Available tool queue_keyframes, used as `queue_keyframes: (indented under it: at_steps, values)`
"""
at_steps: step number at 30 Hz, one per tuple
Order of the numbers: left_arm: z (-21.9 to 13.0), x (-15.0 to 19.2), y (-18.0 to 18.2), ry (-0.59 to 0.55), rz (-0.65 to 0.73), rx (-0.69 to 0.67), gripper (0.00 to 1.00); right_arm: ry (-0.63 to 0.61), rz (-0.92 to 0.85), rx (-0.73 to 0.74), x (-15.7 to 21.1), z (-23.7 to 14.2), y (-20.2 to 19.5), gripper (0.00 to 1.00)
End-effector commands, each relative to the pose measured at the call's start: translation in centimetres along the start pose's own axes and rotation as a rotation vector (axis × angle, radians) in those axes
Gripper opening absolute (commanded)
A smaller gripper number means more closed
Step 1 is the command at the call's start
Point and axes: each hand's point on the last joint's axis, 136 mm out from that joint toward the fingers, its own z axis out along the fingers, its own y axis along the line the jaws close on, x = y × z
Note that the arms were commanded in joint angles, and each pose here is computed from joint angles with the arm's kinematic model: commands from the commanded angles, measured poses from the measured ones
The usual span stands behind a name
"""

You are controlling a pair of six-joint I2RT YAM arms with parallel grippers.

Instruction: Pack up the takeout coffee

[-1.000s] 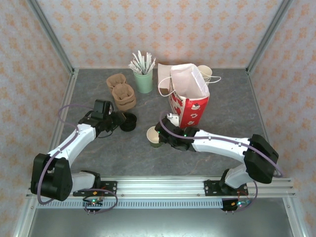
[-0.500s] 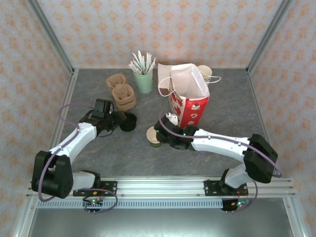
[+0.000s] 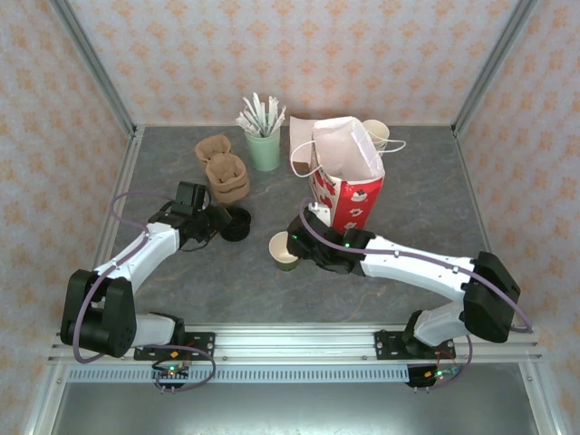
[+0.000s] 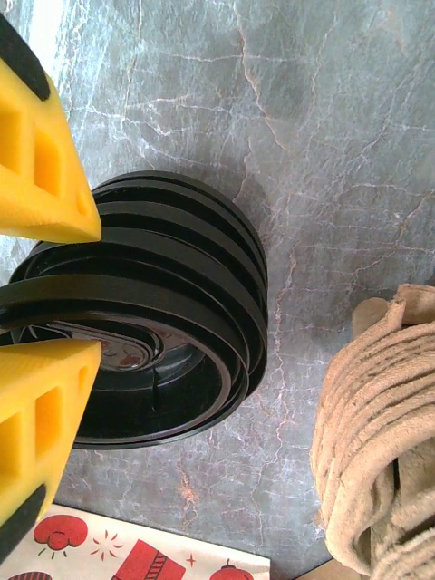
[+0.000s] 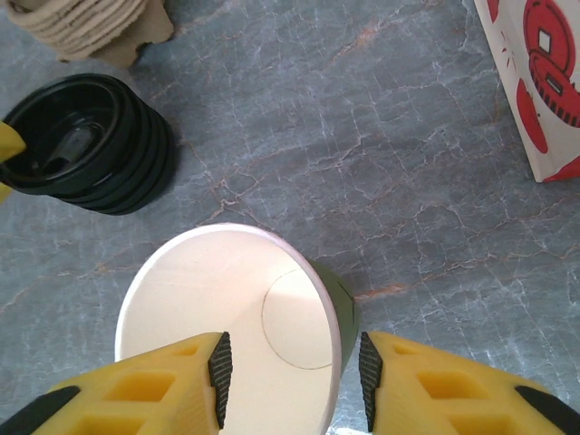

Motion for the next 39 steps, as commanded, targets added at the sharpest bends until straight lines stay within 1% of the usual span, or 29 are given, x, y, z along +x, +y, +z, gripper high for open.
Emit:
queue_keyframes:
  at_steps: [1, 6, 10, 18, 24, 32, 35, 39]
  values:
    - [-0.2, -0.9, -1.3, -0.031, 0.001, 0.023, 0.32, -0.041, 0.001, 0.014, -1.4, -1.3, -0.2, 0.44]
    - [-0.3, -0.9, -1.6, -0.029, 0.004, 0.026, 0.27, -0.043, 0.0, 0.018, -1.5, -1.4, -0.3, 0.44]
    - [-0.5, -1.0, -1.8, -0.032, 0.009, 0.026, 0.26, -0.046, -0.002, 0.014, -1.7, -1.6, -0.2, 0.44]
    - [-1.0, -1.1, -2.0, -0.041, 0.013, 0.034, 0.17, -0.061, -0.001, -0.003, -2.4, -2.4, 0.2, 0.44]
    - [-0.8, -1.1, -1.8, -0.039, 0.017, 0.024, 0.17, -0.07, 0.007, -0.015, -2.8, -2.9, 0.3, 0.44]
    - [-1.5, -1.4, -2.6, -0.051, 0.024, 0.056, 0.12, -0.085, 0.01, -0.024, -3.3, -3.6, 0.3, 0.44]
    - [-2.3, -1.5, -3.2, -0.063, 0.038, 0.083, 0.11, -0.094, 0.02, -0.048, -3.6, -4.0, 0.7, 0.44]
    - [-3.6, -1.7, -4.1, -0.085, 0.063, 0.124, 0.11, -0.092, 0.041, -0.122, -4.1, -4.6, 1.9, 0.44]
